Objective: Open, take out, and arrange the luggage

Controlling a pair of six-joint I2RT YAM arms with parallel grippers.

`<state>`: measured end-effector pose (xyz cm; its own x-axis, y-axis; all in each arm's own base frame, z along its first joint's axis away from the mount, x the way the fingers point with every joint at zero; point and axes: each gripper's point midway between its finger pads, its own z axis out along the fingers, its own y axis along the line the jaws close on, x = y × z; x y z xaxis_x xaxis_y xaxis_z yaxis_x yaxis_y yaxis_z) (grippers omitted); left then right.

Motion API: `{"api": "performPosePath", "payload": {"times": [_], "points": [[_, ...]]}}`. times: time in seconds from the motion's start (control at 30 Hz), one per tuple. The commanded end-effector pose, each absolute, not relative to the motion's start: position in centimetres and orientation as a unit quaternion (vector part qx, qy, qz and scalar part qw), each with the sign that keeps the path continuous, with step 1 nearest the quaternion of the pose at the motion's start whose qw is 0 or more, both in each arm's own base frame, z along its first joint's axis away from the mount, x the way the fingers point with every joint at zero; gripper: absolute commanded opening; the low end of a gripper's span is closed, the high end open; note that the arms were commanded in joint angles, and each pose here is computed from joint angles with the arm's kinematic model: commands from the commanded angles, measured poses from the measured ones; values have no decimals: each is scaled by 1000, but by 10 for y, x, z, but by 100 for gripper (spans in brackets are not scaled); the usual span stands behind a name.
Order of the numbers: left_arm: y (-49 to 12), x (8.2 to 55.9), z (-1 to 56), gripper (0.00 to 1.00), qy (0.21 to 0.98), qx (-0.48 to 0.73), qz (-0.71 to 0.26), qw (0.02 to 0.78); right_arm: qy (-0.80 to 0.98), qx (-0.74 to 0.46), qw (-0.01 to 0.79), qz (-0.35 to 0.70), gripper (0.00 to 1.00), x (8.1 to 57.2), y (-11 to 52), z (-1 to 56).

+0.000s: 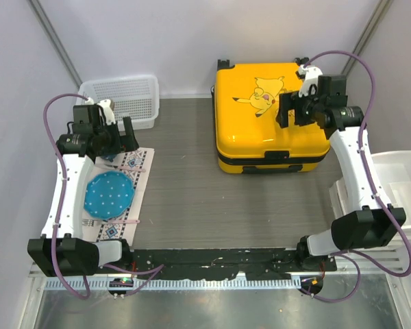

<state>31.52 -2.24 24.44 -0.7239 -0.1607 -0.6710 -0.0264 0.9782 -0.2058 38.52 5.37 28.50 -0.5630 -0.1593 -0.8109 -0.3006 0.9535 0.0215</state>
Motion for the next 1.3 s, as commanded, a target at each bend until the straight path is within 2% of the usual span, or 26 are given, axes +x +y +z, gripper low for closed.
{"api": "performPosePath", "payload": {"times": [0.0, 0.03, 0.1, 0.13, 0.2, 0.27, 0.43, 0.57, 0.77, 1.0, 1.27], "points": [[-26, 322, 261, 100, 909, -31, -104, 402, 847, -51, 528, 26, 99, 430, 3, 345], [-30, 325, 265, 100, 905, -16, -111, 410, 835, -29, 549, 21, 99, 441, -11, 368], [-40, 330, 270, 100, 897, 4, -135, 421, 847, 33, 530, 14, 99, 464, -50, 356], [-50, 336, 276, 99, 886, 21, -162, 435, 831, 44, 555, 4, 99, 471, -62, 384], [-67, 342, 285, 100, 869, 41, -201, 451, 840, 87, 533, -44, 99, 488, -101, 368], [-77, 358, 292, 99, 852, 49, -221, 473, 824, 118, 545, -104, 99, 495, -133, 382], [-127, 380, 289, 100, 837, 107, -252, 474, 824, 118, 526, -175, 99, 525, -177, 363], [-152, 390, 273, 100, 838, 131, -267, 458, 829, 113, 512, -192, 99, 544, -195, 338], [-179, 414, 245, 100, 840, 146, -246, 461, 853, 63, 489, -170, 98, 567, -190, 293], [-195, 443, 220, 99, 854, 122, -262, 433, 901, -19, 410, -143, 98, 577, -175, 205], [-198, 455, 212, 100, 859, 113, -262, 425, 916, -87, 387, -63, 97, 584, -131, 167]]}}
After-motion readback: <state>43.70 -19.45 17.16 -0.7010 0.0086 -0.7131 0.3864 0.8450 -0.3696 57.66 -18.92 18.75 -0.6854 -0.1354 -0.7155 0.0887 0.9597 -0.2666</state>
